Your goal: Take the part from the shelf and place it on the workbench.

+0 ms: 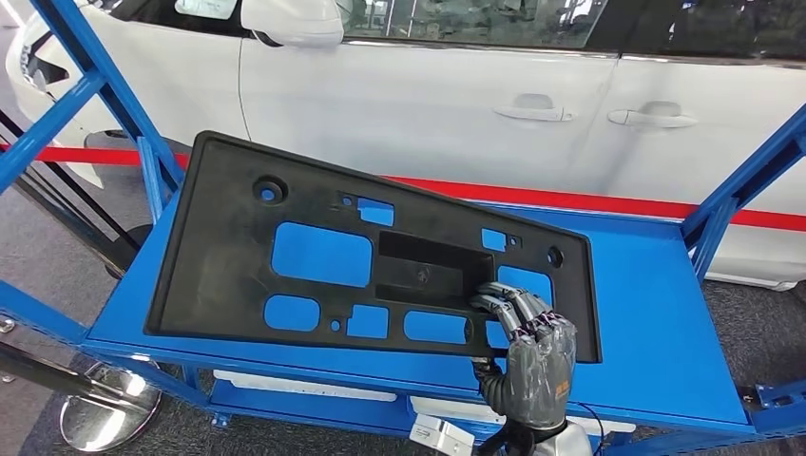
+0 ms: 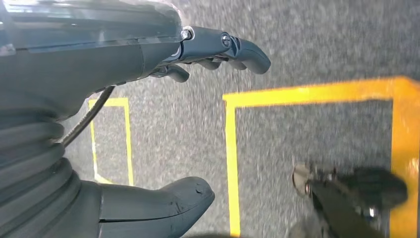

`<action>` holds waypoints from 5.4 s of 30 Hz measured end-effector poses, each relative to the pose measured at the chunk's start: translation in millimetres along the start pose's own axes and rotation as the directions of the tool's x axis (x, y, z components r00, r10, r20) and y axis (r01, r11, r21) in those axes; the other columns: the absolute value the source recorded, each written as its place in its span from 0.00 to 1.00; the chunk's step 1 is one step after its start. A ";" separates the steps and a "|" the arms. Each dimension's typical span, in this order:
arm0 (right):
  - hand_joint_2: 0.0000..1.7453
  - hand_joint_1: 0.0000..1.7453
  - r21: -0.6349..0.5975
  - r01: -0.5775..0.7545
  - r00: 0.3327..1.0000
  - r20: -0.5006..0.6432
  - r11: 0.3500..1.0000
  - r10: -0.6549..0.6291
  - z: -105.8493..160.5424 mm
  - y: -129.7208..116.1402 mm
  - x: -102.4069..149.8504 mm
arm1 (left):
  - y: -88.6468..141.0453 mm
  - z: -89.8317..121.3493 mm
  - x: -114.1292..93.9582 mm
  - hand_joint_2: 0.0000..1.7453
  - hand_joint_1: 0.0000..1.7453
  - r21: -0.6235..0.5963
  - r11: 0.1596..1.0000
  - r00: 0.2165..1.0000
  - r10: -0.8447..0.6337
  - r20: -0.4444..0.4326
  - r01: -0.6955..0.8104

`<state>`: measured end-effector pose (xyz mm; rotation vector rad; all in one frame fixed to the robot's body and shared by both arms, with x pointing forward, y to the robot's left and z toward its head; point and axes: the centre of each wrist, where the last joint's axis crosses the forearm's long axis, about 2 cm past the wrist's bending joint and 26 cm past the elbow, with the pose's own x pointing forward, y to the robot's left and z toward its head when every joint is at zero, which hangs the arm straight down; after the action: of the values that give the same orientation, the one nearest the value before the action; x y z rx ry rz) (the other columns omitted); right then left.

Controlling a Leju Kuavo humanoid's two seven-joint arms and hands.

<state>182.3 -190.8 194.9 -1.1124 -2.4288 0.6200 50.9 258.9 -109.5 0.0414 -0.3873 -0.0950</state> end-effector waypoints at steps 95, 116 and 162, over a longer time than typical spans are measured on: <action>1.00 1.00 -0.013 0.041 0.999 0.008 0.999 -0.041 -2.2 1.2 1.2 | 5.3 -1.2 2.6 1.00 0.00 0.021 1.000 1.000 -0.017 0.017 0.017; 1.00 1.00 -0.037 0.242 0.969 -0.038 0.970 -0.244 -2.4 4.5 8.8 | 7.2 0.3 -3.6 1.00 0.00 0.052 0.997 0.998 0.048 0.033 -0.049; 1.00 1.00 -0.005 0.253 0.967 -0.042 0.967 -0.253 2.7 2.7 8.2 | 11.4 0.8 -7.1 1.00 0.00 0.054 0.998 1.000 -0.019 0.006 0.019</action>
<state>177.6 -183.4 192.7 -0.7872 -2.4786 0.5093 45.0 271.0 -110.7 0.0978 -0.3965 -0.1033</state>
